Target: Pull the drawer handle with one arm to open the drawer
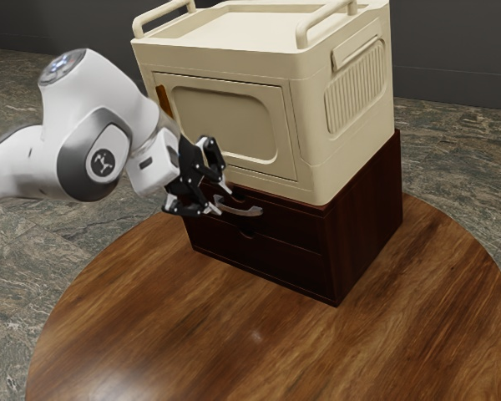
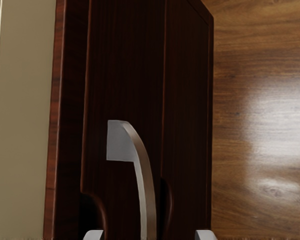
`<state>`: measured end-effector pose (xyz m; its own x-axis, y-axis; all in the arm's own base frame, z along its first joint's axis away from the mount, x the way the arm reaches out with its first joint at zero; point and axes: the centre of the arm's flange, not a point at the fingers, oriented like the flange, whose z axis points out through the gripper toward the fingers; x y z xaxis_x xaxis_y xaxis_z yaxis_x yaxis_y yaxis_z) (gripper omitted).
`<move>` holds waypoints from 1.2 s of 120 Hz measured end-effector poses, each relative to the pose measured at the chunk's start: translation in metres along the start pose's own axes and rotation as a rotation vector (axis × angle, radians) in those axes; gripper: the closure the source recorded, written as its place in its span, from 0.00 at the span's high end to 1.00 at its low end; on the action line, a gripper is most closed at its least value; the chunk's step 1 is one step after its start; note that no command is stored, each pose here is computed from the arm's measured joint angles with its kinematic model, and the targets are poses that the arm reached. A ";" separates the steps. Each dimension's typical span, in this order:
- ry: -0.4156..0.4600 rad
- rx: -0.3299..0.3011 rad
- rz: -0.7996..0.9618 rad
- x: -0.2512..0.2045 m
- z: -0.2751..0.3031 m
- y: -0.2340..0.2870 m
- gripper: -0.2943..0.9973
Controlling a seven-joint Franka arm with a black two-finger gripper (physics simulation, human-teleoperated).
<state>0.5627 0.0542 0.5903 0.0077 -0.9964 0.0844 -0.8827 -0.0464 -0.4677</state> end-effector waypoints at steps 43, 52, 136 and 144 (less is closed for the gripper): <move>-0.017 -0.011 -0.009 -0.020 0.010 0.002 0.37; -0.017 -0.018 -0.006 -0.019 0.015 0.003 0.37; -0.003 -0.018 0.017 -0.007 0.026 0.004 0.36; 0.000 -0.018 0.018 -0.005 0.027 0.004 0.36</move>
<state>0.5720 0.0572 0.5648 -0.0085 -0.9971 0.0757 -0.8910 -0.0268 -0.4531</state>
